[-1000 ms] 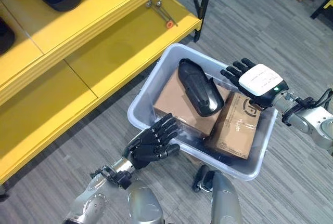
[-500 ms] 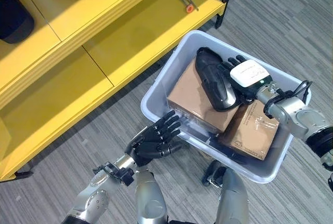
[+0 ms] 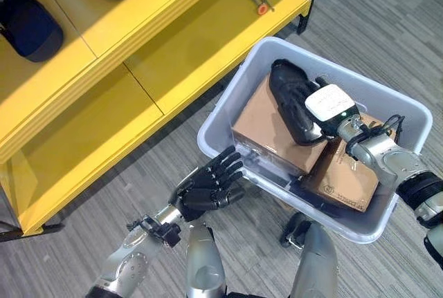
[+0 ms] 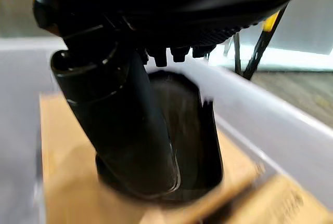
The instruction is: Move parts from the plastic box to the shelf.
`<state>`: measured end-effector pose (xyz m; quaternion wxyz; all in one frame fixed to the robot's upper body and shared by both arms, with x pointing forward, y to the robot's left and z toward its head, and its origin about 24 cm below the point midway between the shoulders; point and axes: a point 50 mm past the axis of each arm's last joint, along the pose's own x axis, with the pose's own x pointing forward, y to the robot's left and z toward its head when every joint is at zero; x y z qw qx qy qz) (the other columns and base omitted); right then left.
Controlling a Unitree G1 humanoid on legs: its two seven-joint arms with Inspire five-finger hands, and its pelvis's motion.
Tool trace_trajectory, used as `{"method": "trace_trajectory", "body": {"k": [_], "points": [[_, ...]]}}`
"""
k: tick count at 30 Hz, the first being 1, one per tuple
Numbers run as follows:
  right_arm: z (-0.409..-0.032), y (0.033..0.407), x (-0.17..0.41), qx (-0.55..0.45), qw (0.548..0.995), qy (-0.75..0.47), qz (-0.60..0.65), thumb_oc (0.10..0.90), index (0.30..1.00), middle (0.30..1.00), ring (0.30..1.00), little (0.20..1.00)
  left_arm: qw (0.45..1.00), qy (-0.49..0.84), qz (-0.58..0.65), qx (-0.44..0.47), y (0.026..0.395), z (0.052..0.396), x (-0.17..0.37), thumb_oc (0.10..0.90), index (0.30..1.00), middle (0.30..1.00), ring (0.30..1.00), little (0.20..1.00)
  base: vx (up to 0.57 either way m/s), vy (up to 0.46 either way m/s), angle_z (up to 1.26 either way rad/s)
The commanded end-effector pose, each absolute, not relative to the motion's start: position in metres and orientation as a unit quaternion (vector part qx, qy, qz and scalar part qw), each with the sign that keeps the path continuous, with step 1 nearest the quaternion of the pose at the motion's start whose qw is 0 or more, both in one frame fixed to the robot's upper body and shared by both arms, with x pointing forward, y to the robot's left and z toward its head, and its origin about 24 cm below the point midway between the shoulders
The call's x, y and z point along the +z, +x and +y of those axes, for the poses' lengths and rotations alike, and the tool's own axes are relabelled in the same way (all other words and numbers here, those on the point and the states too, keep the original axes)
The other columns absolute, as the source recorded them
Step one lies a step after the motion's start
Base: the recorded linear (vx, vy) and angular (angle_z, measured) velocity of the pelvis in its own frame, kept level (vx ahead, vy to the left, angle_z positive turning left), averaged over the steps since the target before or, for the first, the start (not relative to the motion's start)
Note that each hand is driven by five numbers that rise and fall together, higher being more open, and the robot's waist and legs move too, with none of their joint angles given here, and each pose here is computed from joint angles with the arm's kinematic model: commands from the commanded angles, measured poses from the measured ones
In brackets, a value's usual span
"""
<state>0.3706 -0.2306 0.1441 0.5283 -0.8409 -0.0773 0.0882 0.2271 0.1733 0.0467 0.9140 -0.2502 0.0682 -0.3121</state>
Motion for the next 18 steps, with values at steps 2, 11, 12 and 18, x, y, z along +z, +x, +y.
{"method": "trace_trajectory", "body": {"k": [2,11,12,18], "points": [[-0.233,0.392,0.201,0.011,0.597,-0.799,-0.070,0.900,1.000,1.000,1.000,1.000,0.881,-0.262,-0.034,-0.393,0.229,0.149,0.090,0.900,1.000,1.000,1.000,1.000,-0.01,-0.009,0.04],[-0.234,0.400,0.198,-0.006,0.495,-0.868,-0.049,0.900,1.000,1.000,1.000,1.000,0.876,-0.263,-0.032,-0.403,0.228,0.144,0.090,0.900,1.000,1.000,1.000,1.000,0.00,-0.001,0.00],[-0.234,0.400,0.196,-0.004,0.495,-0.868,-0.046,0.900,1.000,1.000,1.000,1.000,0.876,-0.264,-0.031,-0.403,0.228,0.144,0.089,0.900,1.000,1.000,1.000,1.000,0.00,0.000,0.00],[-0.238,0.404,0.178,0.009,0.528,-0.849,0.000,0.900,1.000,1.000,1.000,1.000,0.873,-0.262,-0.024,-0.410,0.230,0.143,0.091,0.900,1.000,1.000,1.000,1.000,0.01,-0.001,0.00]]}}
